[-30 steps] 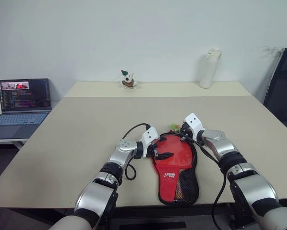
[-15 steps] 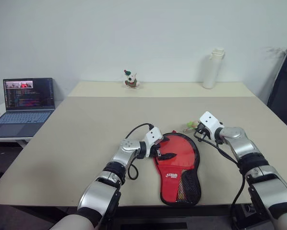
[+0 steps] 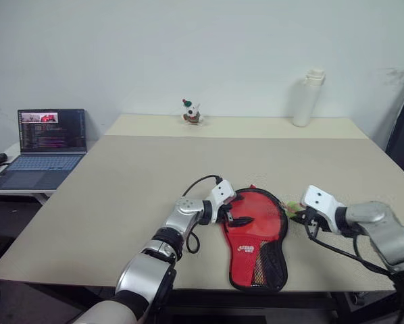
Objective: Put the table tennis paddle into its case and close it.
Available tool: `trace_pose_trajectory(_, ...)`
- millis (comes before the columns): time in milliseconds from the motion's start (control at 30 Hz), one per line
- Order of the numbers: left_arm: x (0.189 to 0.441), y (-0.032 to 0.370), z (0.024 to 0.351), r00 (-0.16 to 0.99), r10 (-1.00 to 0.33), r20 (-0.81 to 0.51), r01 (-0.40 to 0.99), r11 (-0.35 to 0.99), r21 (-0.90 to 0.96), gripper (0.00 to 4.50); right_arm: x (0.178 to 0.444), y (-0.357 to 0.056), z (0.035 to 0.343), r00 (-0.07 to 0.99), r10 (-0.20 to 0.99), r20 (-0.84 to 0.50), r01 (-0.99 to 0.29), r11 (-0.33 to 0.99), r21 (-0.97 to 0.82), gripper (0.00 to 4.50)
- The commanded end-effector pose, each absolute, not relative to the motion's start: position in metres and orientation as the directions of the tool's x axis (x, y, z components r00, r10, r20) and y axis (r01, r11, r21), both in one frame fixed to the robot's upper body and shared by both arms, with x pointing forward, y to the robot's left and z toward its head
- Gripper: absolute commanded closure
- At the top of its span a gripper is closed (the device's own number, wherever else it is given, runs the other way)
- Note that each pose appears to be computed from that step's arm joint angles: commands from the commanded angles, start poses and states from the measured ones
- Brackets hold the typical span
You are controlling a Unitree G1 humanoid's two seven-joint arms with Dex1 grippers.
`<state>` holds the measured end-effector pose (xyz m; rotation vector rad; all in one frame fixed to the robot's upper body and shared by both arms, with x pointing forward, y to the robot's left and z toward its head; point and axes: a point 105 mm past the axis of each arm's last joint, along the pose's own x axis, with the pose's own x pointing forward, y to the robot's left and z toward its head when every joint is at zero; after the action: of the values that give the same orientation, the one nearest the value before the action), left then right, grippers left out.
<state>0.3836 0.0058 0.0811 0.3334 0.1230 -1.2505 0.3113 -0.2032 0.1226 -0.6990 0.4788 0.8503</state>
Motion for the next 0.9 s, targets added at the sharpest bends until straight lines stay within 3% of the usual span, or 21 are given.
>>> trace_pose_trajectory(33, 0.372, 0.004, 0.052, 0.276, -0.886, -0.372, 0.961, 0.244, 0.131, 0.16, 0.289, -0.197, 0.134, 0.521, 0.553, -0.651, -0.85, 0.41, -0.332, 4.48)
trace_pose_trajectory(533, 0.373, -0.005, 0.054, 0.278, -0.886, -0.371, 0.96, 0.239, 0.148, 0.16, 0.168, -0.165, 0.105, 0.163, 0.65, -0.742, -0.967, 0.255, 0.01, 4.48)
trace_pose_trajectory(900, 0.377, -0.009, 0.06, 0.296, -0.884, -0.362, 0.954, 0.253, 0.162, 0.16, 0.133, -0.142, 0.104, 0.045, 0.725, -0.687, -0.97, 0.195, 0.143, 4.48)
